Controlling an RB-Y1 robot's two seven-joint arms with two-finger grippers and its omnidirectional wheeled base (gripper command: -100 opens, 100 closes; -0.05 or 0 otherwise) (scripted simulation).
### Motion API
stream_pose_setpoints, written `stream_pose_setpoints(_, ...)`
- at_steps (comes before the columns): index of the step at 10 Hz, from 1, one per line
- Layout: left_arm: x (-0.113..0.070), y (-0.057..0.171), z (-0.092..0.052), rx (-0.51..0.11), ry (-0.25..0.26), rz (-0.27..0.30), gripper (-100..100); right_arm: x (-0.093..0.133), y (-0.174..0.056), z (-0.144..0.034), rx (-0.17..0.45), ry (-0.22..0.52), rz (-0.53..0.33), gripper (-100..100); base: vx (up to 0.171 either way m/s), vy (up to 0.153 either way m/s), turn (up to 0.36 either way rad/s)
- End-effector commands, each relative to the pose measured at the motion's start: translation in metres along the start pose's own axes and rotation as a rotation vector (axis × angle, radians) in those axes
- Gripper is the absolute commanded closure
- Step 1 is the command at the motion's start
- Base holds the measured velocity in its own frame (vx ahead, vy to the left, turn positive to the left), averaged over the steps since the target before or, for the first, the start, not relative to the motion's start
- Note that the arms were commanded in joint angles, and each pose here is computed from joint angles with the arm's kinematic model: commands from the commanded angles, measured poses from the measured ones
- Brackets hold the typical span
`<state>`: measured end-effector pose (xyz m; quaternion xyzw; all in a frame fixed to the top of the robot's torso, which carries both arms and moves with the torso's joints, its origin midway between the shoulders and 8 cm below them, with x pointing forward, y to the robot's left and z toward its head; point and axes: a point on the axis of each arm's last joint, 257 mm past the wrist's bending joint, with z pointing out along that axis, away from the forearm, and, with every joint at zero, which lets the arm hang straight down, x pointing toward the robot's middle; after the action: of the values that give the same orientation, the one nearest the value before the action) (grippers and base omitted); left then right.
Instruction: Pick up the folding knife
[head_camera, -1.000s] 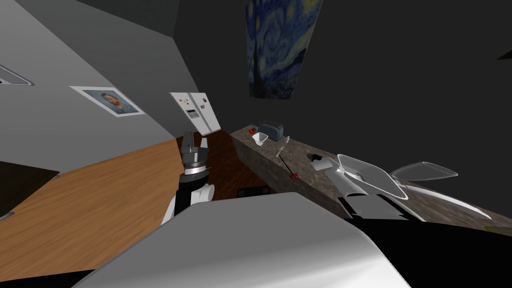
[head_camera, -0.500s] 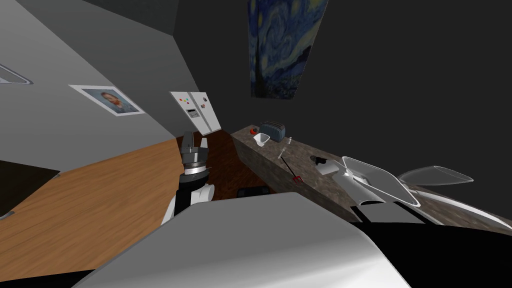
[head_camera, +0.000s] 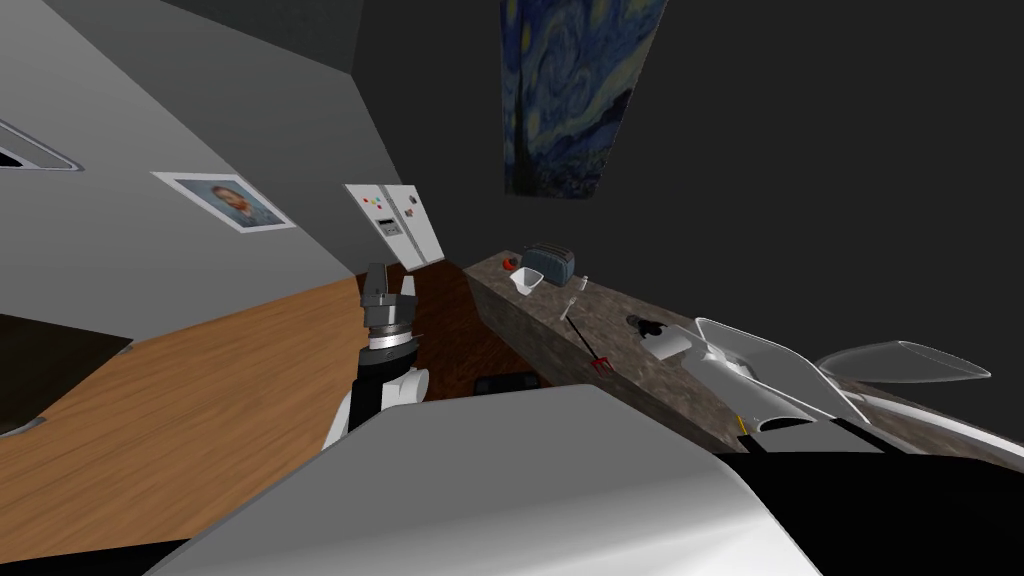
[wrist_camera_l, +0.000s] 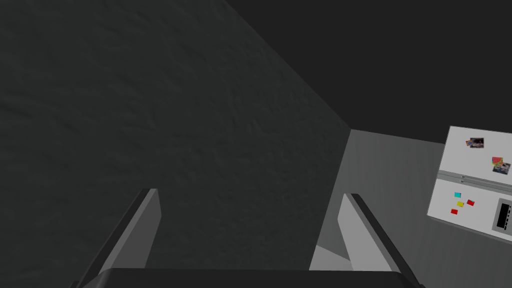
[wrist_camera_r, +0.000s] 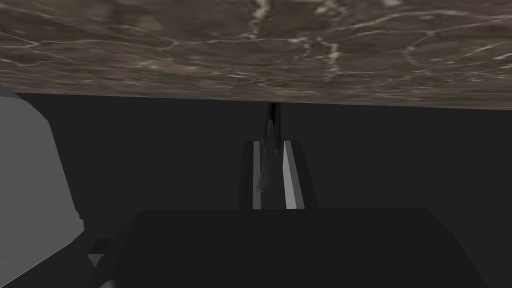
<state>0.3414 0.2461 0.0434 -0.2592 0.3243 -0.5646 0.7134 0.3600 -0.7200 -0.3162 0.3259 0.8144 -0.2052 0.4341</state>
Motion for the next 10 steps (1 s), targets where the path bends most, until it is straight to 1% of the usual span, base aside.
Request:
stream_pose_setpoints(1,0.0,0.0,0.0,0.0,0.0,0.0,0,0.005,-0.011,-0.006,-0.001,0.008,-0.006,100,0.067,0.039,0.042)
stream_pose_setpoints(2,0.0,0.0,0.0,0.0,0.0,0.0,0,0.008,-0.014,-0.007,0.003,0.012,0.022,100,0.033,0.013,-0.006)
stream_pose_setpoints(3,0.0,0.0,0.0,0.0,0.0,0.0,0,0.012,-0.014,-0.014,-0.026,0.023,-0.024,100,0.043,0.032,0.054)
stream_pose_setpoints(4,0.0,0.0,0.0,0.0,0.0,0.0,0,0.016,-0.027,-0.016,-0.009,0.032,-0.019,100,0.067,0.033,0.037)
stream_pose_setpoints(6,0.0,0.0,0.0,0.0,0.0,0.0,0,0.019,-0.03,-0.017,-0.004,0.036,0.024,100,0.025,0.009,-0.007)
stream_pose_setpoints(7,0.0,0.0,0.0,0.0,0.0,0.0,0,0.031,-0.031,-0.026,-0.032,0.063,-0.016,100,0.047,0.033,0.058)
stream_pose_setpoints(8,0.0,0.0,0.0,0.0,0.0,0.0,0,0.033,-0.044,-0.028,-0.013,0.071,-0.01,100,0.075,0.035,0.038)
stream_pose_setpoints(9,0.0,0.0,0.0,0.0,0.0,0.0,0,0.034,-0.044,-0.028,-0.012,0.072,0.018,100,0.04,0.013,-0.004)
stream_pose_setpoints(10,0.0,0.0,0.0,0.0,0.0,0.0,0,0.047,-0.043,-0.038,-0.042,0.106,-0.025,100,0.065,0.025,0.038)
